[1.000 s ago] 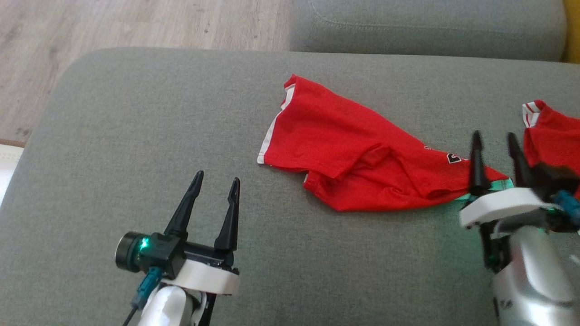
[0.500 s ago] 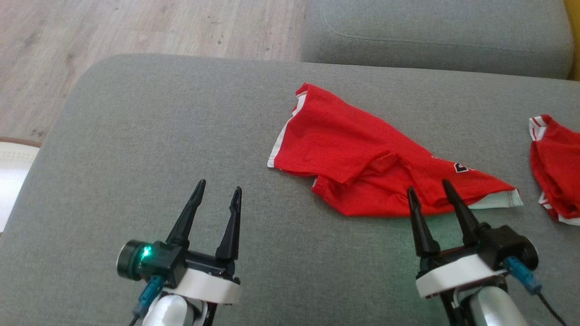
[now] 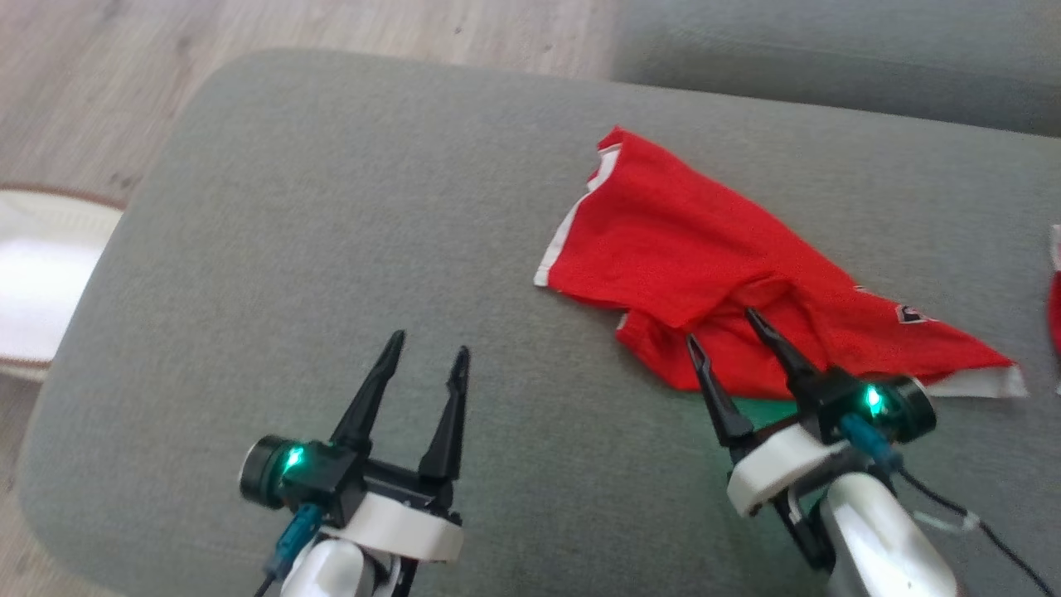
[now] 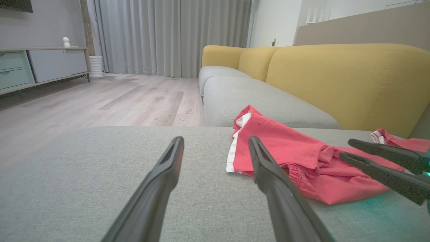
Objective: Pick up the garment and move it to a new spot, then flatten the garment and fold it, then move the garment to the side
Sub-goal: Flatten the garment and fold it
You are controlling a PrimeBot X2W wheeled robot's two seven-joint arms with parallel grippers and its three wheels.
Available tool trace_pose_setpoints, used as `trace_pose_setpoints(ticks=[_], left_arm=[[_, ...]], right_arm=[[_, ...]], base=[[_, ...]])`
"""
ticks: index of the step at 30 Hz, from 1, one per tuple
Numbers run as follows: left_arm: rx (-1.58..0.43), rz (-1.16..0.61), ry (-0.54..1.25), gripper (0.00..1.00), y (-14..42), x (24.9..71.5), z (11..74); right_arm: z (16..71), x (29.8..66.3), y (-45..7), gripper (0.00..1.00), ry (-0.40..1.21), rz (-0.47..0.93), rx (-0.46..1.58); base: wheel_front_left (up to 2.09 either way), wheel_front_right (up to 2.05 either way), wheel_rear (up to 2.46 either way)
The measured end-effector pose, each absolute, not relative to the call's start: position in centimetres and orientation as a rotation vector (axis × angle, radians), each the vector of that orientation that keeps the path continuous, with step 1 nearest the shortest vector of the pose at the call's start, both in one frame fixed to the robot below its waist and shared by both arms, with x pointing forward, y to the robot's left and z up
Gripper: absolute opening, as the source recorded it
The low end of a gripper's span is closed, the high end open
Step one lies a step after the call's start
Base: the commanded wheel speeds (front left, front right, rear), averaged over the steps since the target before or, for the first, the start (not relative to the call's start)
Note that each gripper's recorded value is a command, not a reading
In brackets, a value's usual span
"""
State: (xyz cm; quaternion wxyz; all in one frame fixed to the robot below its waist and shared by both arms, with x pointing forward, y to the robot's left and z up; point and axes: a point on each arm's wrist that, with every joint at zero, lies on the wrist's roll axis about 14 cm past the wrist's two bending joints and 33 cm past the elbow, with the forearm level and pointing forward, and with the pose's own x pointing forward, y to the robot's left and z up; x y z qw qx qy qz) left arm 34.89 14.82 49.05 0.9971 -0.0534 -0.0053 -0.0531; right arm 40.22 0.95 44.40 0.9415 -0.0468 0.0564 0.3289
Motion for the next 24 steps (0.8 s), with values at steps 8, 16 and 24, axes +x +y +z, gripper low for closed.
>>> trace_pose_setpoints(ticks=[8,16,24], left_arm=[[-0.1,-0.043,-0.001,1.0,16.8,35.3,48.9],[-0.099,-0.008,0.017,1.0,17.8,35.1,48.4],[-0.098,-0.014,0.021,1.0,17.5,35.2,48.3]], right_arm=[[40.8,42.2,2.3,1.0,0.219,0.732,-0.195],[38.9,43.6,3.0,0.3,0.261,0.765,-0.25],[40.7,45.1,2.9,0.0,0.21,0.724,-0.179]], base=[[0.0,0.0,0.0],[0.0,0.0,0.0],[0.0,0.0,0.0]])
